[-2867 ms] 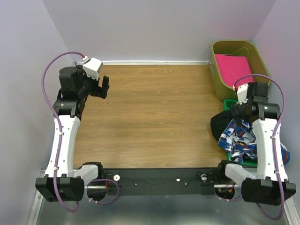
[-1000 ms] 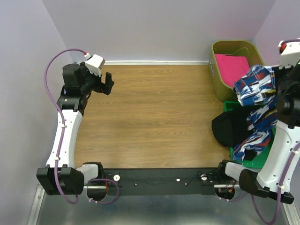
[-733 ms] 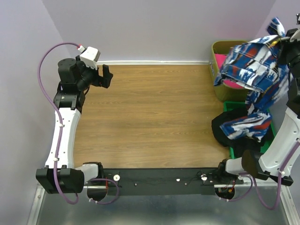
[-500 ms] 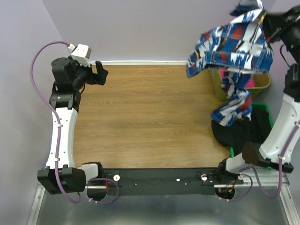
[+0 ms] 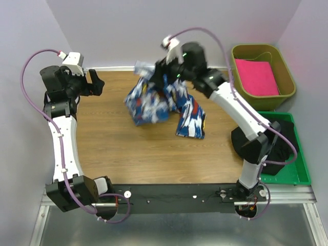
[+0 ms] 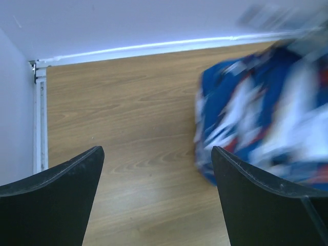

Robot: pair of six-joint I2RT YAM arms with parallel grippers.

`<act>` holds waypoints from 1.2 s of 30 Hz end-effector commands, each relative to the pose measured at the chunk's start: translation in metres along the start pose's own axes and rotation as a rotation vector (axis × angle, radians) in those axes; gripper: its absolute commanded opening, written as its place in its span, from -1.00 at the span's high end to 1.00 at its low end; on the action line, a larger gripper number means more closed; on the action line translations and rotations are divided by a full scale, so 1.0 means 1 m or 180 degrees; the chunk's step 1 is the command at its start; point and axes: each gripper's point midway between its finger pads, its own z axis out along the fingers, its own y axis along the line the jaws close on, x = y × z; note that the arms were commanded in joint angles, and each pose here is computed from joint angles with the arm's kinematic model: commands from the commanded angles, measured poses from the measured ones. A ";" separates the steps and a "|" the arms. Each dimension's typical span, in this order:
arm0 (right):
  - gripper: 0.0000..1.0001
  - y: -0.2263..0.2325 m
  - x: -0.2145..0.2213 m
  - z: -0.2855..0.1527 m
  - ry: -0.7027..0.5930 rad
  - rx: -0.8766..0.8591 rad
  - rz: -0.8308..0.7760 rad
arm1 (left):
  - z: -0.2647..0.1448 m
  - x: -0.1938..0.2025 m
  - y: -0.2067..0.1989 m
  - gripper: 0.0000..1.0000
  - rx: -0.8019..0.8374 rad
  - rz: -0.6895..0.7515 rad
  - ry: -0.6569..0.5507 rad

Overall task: Fold and stack the mixed laundry pile
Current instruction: Place the trousers at the center of the board.

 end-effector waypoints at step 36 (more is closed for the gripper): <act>0.99 -0.249 0.379 -0.133 0.2939 0.1992 0.0248 | 0.029 0.178 0.073 1.00 -0.0965 0.2264 0.1968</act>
